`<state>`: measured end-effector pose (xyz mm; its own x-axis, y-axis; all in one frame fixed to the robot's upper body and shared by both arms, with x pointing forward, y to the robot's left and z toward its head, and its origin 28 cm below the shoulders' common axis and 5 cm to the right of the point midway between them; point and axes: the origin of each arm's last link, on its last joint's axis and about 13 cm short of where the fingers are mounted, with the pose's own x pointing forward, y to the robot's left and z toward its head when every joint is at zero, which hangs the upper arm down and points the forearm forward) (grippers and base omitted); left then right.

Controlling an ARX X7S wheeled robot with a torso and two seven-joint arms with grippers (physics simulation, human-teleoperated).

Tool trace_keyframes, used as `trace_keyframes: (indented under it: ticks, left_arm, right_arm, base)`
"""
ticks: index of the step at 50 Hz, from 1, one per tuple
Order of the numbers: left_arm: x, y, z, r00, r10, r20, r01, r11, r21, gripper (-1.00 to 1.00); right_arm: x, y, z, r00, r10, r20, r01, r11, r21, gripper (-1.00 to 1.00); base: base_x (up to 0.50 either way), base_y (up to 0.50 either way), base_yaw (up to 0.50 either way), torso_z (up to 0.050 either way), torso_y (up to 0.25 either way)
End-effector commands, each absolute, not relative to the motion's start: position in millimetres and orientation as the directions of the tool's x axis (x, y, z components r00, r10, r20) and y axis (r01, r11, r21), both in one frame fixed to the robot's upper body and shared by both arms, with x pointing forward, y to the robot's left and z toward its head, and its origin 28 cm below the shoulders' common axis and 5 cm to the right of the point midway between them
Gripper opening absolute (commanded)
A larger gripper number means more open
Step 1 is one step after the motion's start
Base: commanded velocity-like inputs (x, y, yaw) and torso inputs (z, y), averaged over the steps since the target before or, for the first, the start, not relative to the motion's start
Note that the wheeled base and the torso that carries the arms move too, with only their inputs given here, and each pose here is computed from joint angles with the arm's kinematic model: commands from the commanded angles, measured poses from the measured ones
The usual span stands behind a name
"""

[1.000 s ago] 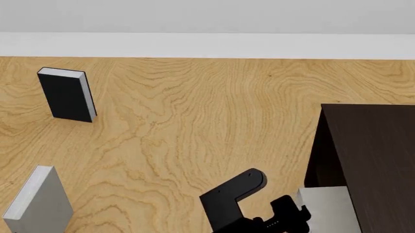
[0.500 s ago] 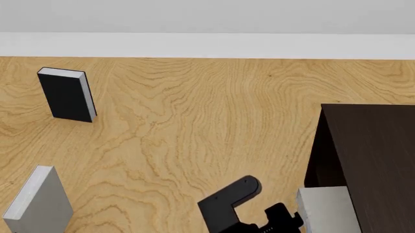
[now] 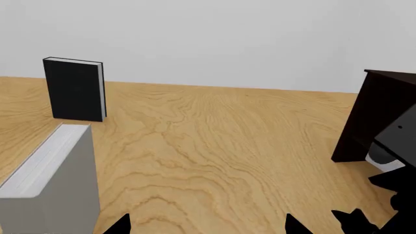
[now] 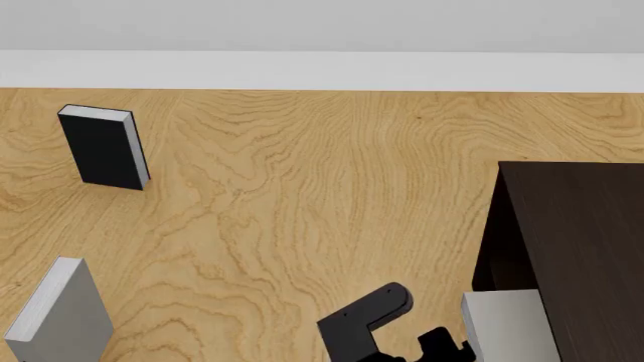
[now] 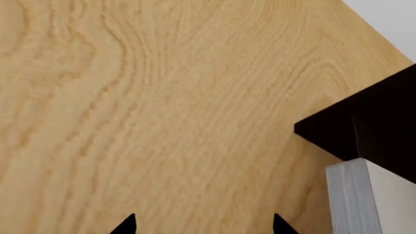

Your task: Pick up the book on the right and place it on the cabinet shelf.

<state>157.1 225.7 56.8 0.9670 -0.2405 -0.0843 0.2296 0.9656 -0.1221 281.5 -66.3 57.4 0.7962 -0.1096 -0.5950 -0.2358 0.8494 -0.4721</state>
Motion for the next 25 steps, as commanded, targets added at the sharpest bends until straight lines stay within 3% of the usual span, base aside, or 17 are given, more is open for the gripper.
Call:
trace_keyframes:
  ticks: [1, 25]
  left_arm:
    - [158, 226, 55, 0.967, -0.240, -0.087, 0.228, 0.966, -0.125, 1.00]
    - [159, 226, 53, 0.967, -0.237, -0.093, 0.225, 0.967, -0.122, 1.00]
  right_arm:
    - [282, -69, 54, 0.787, -0.126, -0.604, -0.227, 0.851, -0.473, 1.00]
    - [286, -83, 54, 0.781, -0.183, -0.597, -0.170, 0.858, -0.485, 1.00]
  base:
    - [0.00, 0.00, 0.00, 0.000, 0.000]
    - [0.00, 0.00, 0.00, 0.000, 0.000]
